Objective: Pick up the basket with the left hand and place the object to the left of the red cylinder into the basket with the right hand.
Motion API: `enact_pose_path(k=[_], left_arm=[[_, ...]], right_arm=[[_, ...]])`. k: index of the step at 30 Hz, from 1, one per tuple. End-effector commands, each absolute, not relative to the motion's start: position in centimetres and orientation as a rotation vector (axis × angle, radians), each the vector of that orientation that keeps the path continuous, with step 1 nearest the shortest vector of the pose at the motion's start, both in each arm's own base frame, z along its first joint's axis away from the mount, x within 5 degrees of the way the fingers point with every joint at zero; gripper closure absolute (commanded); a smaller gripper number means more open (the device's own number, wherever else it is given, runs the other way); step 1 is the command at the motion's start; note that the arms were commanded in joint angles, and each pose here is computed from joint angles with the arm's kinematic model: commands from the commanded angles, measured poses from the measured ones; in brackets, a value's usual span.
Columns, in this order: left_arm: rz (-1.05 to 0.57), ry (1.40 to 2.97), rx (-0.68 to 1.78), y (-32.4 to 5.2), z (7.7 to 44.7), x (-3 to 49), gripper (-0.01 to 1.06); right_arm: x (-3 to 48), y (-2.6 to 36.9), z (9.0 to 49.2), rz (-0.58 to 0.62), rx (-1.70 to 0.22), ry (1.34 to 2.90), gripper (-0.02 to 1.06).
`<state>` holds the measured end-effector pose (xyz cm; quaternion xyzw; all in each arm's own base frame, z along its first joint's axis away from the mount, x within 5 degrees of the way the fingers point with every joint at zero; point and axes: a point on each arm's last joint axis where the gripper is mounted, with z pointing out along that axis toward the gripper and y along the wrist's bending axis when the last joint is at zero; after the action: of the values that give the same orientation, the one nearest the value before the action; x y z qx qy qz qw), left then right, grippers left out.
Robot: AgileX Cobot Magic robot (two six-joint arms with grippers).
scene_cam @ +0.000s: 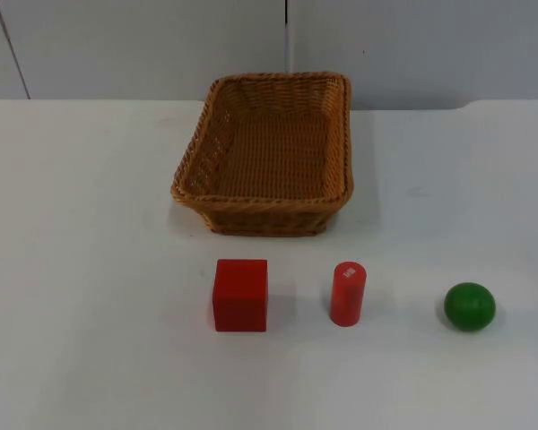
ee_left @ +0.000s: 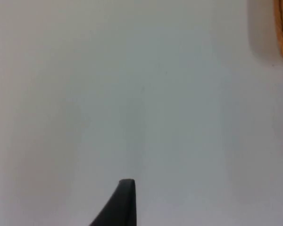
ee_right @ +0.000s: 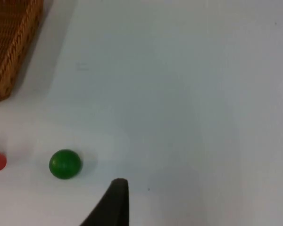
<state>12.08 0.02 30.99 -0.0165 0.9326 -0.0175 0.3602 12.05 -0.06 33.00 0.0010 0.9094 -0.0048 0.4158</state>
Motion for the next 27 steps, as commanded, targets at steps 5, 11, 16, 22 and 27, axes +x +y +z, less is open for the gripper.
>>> enact_pose_path(k=[5,11,16,22,27], left_arm=[[-0.065,2.486,-0.047,0.0,29.7,15.1,0.0],[-0.064,2.542,-0.047,0.0,28.6,16.4,0.0],[-0.067,2.513,-0.051,0.0,28.7,17.1,0.0],[-0.12,2.521,-0.039,-0.3,29.6,20.0,0.0],[-0.22,2.511,0.0,-0.9,30.2,24.2,0.0]], right_arm=[[15.2,-0.2,31.3,-0.024,-0.002,2.398,-0.01],[16.6,-0.2,30.1,-0.025,-0.002,2.483,-0.01],[16.8,-0.2,30.0,-0.024,-0.003,2.477,-0.01],[16.8,-0.1,30.1,-0.022,-0.002,2.47,-0.01],[16.9,-0.1,30.1,-0.022,-0.002,2.462,-0.01]])
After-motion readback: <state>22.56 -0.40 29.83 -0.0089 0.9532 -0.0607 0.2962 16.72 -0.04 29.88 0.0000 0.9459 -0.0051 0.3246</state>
